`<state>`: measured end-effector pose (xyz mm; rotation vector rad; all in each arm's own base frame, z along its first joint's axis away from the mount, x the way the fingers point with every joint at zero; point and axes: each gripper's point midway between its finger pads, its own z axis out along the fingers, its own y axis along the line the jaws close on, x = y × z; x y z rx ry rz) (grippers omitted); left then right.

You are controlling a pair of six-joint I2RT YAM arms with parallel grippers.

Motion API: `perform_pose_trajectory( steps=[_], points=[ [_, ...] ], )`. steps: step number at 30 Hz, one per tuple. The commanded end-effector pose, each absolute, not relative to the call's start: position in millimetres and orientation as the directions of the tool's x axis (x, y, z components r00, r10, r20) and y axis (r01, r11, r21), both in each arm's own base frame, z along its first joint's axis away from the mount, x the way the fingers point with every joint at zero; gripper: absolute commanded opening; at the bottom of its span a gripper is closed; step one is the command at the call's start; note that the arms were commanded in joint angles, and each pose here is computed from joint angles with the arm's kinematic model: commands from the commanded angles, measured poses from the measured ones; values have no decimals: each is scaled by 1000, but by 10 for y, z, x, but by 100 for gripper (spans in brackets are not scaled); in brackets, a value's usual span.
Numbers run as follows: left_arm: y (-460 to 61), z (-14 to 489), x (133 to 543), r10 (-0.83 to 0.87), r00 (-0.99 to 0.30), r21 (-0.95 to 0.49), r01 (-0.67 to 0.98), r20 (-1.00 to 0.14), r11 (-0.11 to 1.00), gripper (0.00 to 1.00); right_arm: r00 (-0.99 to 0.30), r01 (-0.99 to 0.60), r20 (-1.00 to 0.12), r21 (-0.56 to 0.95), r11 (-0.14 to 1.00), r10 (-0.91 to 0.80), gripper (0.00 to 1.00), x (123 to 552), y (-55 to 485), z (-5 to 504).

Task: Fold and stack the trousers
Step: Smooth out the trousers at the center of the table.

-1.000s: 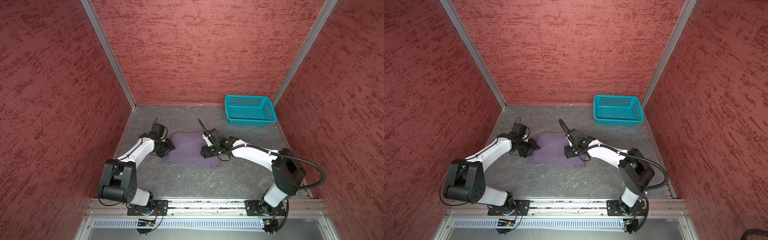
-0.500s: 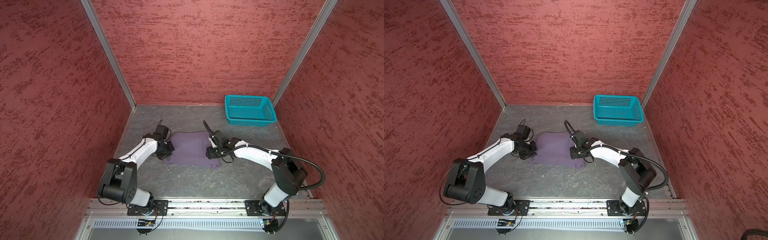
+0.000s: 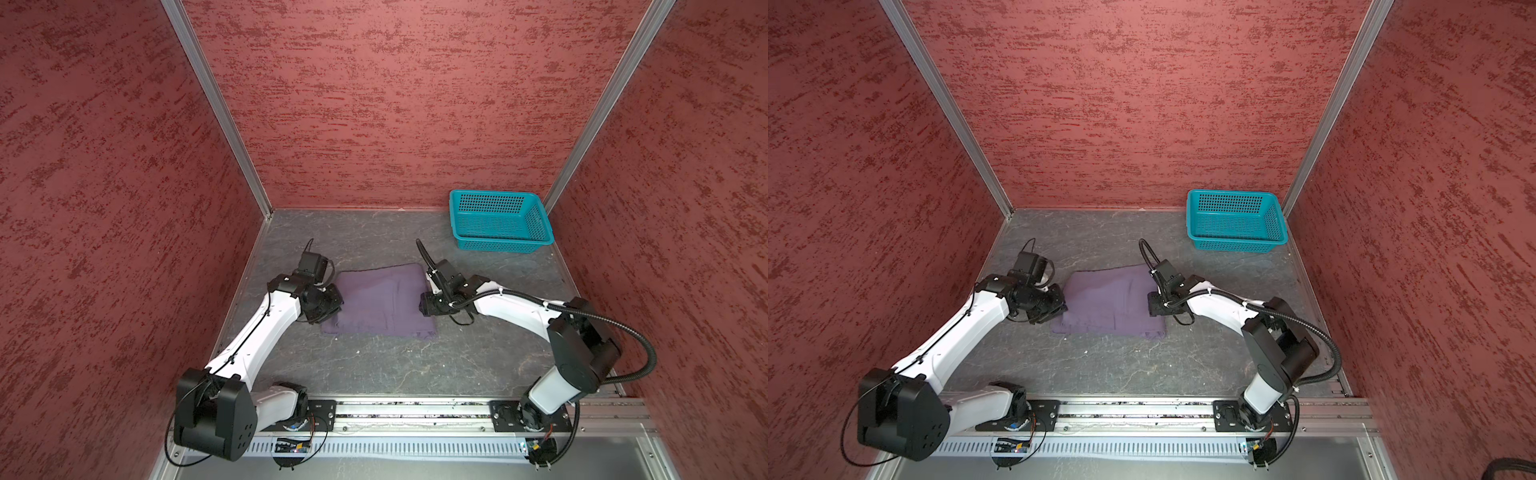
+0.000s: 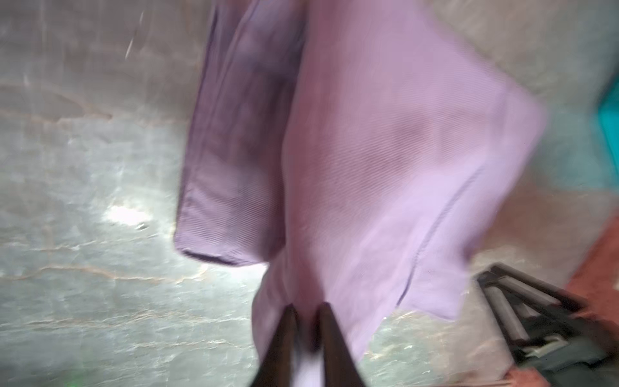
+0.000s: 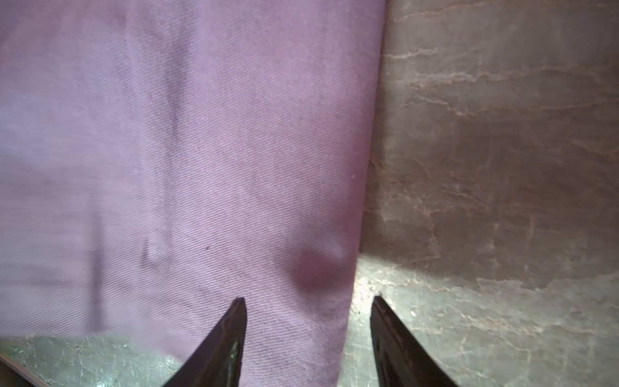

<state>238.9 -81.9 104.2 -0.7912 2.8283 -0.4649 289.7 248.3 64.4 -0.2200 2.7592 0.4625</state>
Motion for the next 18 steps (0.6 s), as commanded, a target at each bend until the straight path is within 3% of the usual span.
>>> perform_pose_trajectory(
  steps=[1,5,12,18],
  points=[
    [-439,616,2096,-629,-777,-215,-616,10,758,40,-917,-192,-392,283,940,-69,60,2975,2420,724],
    [-108,657,2201,-751,-659,-307,-721,28,621,50,-916,-195,-394,285,939,-71,60,2977,2398,747],
    [-463,1350,2631,-638,-747,-342,-559,-187,755,55,-904,-222,-423,349,910,-59,60,3015,2533,915],
    [-713,1010,2748,-559,-818,-261,-514,-138,817,72,-906,-241,-420,392,888,-60,60,3053,2662,922]
  ],
)
